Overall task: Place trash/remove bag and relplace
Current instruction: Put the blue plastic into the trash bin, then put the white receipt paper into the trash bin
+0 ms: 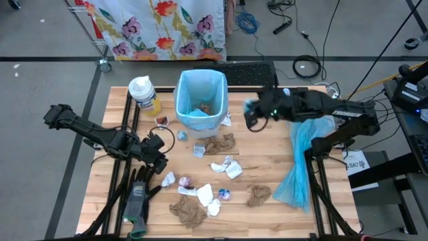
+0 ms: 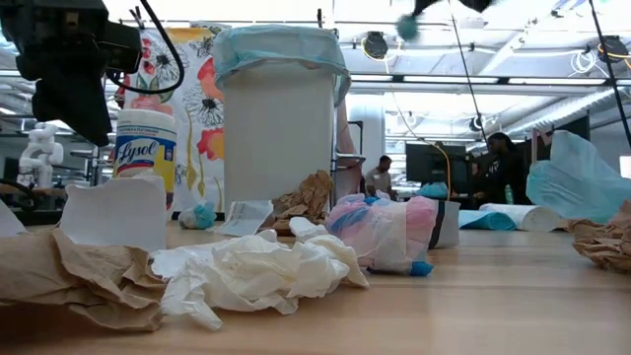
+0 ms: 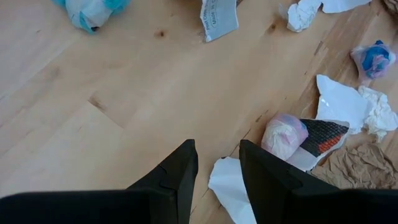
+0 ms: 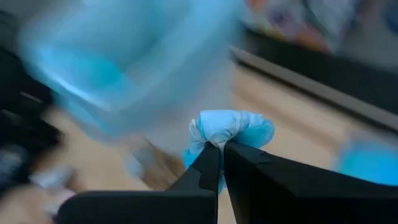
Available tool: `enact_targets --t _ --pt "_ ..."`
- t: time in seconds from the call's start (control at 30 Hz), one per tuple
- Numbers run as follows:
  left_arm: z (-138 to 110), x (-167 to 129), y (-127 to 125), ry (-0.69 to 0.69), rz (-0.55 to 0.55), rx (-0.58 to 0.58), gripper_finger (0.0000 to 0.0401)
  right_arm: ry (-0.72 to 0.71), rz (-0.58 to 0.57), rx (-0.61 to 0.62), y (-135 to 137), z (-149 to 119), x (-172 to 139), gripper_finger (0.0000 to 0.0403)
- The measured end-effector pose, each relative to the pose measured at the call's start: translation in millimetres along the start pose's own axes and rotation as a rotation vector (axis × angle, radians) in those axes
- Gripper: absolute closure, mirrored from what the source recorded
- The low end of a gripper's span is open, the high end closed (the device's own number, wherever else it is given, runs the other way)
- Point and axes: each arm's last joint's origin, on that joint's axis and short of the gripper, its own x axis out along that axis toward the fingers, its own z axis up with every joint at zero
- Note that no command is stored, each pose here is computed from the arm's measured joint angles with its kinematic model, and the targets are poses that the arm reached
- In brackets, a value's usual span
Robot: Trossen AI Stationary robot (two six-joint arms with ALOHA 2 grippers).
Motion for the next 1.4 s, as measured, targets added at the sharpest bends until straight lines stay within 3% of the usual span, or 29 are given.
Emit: enact_targets --t 0.23,0.5,0.6,0.83,0.97,1.13,1.4 --pt "0.0 0.0 0.0 0.0 0.0 0.001 0.0276 -0.258 0.163 -0.087 38.0 48.6 27.3 0.0403" --pt "0.0 0.0 0.0 0.0 0.001 0.001 0.0276 -0.271 0.175 -0.147 56.8 65.6 88.1 0.039" --pt "-0.1 0.0 0.1 0.0 0.001 0.001 0.0276 -0.25 0.159 -0.138 57.3 67.8 106.3 0.0367" --pt "0.0 -0.1 0.0 0.0 0.0 0.001 0.0276 -0.158 0.261 -0.097 52.5 73.1 129.7 0.0273" --pt "0.0 0.0 0.1 0.001 0.001 0.001 0.0276 -0.156 0.234 -0.115 41.2 79.0 122.9 0.0232" --pt "0.0 0.0 0.0 0.0 0.0 -0.001 0.0276 -0.142 0.17 -0.104 10.8 91.2 84.0 0.0215" --pt "0.0 -0.1 0.0 0.0 0.0 -0.017 0.0276 0.091 -0.156 -0.071 -44.4 71.6 41.9 0.0235"
